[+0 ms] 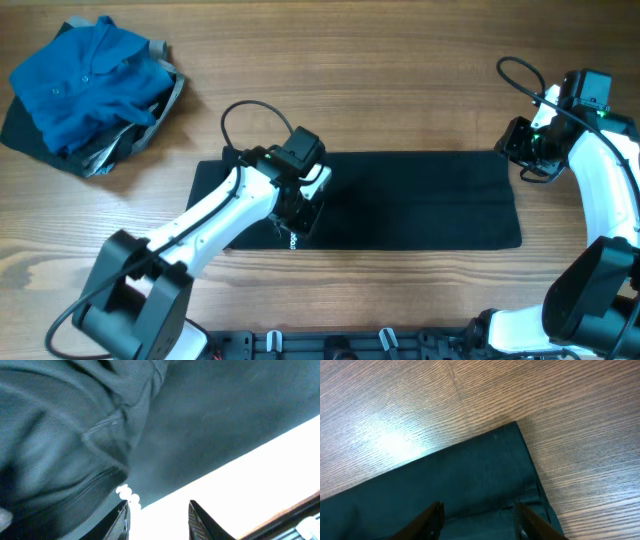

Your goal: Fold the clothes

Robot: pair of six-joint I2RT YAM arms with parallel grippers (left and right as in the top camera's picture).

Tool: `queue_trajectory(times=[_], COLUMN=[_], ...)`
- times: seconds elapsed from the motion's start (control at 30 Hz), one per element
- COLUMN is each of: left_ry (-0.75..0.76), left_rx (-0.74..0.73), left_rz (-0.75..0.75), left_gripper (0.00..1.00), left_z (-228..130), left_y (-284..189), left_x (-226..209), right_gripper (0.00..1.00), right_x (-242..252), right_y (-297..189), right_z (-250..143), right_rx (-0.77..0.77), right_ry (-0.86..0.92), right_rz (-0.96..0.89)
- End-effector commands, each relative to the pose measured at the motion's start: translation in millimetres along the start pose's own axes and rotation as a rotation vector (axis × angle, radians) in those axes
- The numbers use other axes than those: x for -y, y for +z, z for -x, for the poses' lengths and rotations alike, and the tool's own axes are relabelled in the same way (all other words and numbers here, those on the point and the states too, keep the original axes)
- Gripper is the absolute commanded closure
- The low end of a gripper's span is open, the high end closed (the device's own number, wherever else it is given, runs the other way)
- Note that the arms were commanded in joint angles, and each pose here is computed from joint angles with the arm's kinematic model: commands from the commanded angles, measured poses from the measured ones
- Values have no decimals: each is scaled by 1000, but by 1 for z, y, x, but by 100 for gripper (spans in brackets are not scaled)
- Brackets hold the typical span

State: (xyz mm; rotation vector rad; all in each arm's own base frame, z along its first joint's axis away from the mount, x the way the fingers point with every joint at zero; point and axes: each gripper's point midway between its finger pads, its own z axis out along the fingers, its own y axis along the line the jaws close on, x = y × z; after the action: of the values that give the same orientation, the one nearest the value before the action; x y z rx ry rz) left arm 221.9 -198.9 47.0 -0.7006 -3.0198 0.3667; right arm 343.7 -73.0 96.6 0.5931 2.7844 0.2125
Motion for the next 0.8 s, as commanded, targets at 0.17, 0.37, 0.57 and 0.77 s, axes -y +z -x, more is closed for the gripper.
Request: queue_trajectory(times=[0.17, 0.37, 0.57, 0.77], left_ry=[-82, -263, -249, -344], left_rx=[288, 378, 186, -106], left_rz=[307, 269, -10, 155], left_gripper=[46, 74, 96, 96], left_z=[45, 82, 63, -26], left_y=[-80, -50, -1, -24], left_x=[-64, -130, -89, -92], right_gripper=[52, 52, 51, 51], right_x=[-2, -5, -7, -7], right_y=[-3, -3, -3, -3], right_z=[0, 0, -1, 3], right_rx=[8, 5, 2, 17], right_ry=[-17, -17, -19, -21], right_rz=[17, 32, 43, 45])
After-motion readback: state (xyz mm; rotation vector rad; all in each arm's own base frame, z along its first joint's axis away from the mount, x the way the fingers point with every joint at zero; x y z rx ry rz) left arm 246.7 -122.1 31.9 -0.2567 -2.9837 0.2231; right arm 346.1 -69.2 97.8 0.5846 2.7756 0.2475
